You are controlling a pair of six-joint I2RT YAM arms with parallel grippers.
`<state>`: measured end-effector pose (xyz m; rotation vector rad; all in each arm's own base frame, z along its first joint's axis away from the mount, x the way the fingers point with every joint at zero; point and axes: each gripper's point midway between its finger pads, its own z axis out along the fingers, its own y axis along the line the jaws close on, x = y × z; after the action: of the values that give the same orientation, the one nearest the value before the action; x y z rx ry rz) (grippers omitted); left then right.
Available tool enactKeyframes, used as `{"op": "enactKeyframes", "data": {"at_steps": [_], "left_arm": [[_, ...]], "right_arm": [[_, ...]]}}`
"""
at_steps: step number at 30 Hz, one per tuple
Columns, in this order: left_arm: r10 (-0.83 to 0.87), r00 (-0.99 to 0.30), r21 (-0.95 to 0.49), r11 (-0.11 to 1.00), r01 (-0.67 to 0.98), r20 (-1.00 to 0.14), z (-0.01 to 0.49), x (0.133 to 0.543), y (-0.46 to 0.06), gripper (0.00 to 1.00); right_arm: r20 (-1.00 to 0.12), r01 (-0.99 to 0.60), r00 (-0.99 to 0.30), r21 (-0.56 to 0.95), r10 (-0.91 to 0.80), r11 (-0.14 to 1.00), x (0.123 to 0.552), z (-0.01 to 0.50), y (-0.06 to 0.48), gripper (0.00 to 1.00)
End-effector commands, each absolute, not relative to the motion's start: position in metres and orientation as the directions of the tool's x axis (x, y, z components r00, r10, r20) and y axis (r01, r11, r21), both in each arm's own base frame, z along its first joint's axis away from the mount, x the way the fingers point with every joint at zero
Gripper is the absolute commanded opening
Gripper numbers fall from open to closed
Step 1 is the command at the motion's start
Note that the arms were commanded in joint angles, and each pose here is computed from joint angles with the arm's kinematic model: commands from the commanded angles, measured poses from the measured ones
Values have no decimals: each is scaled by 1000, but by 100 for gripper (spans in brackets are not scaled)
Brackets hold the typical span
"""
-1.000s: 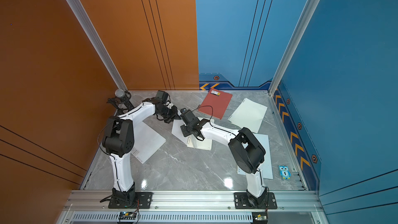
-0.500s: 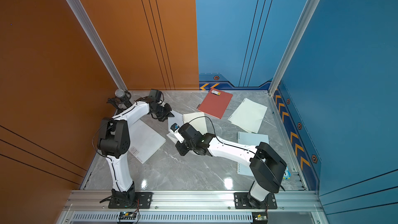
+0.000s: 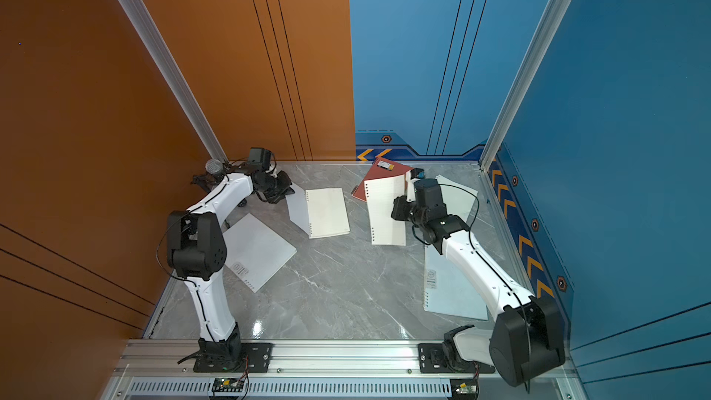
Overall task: Tear off pages from different notebooks
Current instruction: Close the notebook at the center of the board.
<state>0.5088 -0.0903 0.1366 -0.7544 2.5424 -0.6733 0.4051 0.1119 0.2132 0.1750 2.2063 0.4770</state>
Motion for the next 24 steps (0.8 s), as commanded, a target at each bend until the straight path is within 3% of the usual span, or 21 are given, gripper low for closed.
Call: {"op": "enactKeyframes", "data": {"at_steps": [1,6,9,11,15,17,18,20,21,24], "left_arm": [[-559,-749,-457,803,-383,-356,149,520,-72,3],[-509,-725,-332,859,-390,-464,160,521,-57,8],[-483,-726,-289,875,-388,-490,162,523,-60,27],[-465,-733,-285,885,-368,-497,161,525,-72,50],[-440,-777,-360,886,-293,-450,155,534,-122,57],[-423,-790,-387,885,-257,-443,156,538,-147,64],[-412,-793,-393,888,-238,-449,158,539,-158,69],[-385,-799,-407,893,-195,-463,164,542,-181,91],[-372,-802,-413,894,-174,-467,165,544,-192,97],[-345,-818,-442,888,-126,-459,166,544,-221,98]], "right_arm": [[-658,299,-590,359,467,884,436,187,30,0],[-569,486,-610,281,551,828,465,131,-45,0],[-494,542,-636,261,593,799,471,99,-70,3],[-452,578,-650,229,611,783,470,81,-84,19],[-405,611,-675,161,617,775,461,65,-100,37],[-398,631,-687,87,608,771,453,66,-110,54],[-402,639,-691,50,601,768,449,68,-115,57],[-418,651,-696,-27,583,758,441,79,-127,62],[-426,654,-697,-50,576,755,438,85,-130,64],[-463,657,-695,-101,550,747,430,107,-134,70]]}}
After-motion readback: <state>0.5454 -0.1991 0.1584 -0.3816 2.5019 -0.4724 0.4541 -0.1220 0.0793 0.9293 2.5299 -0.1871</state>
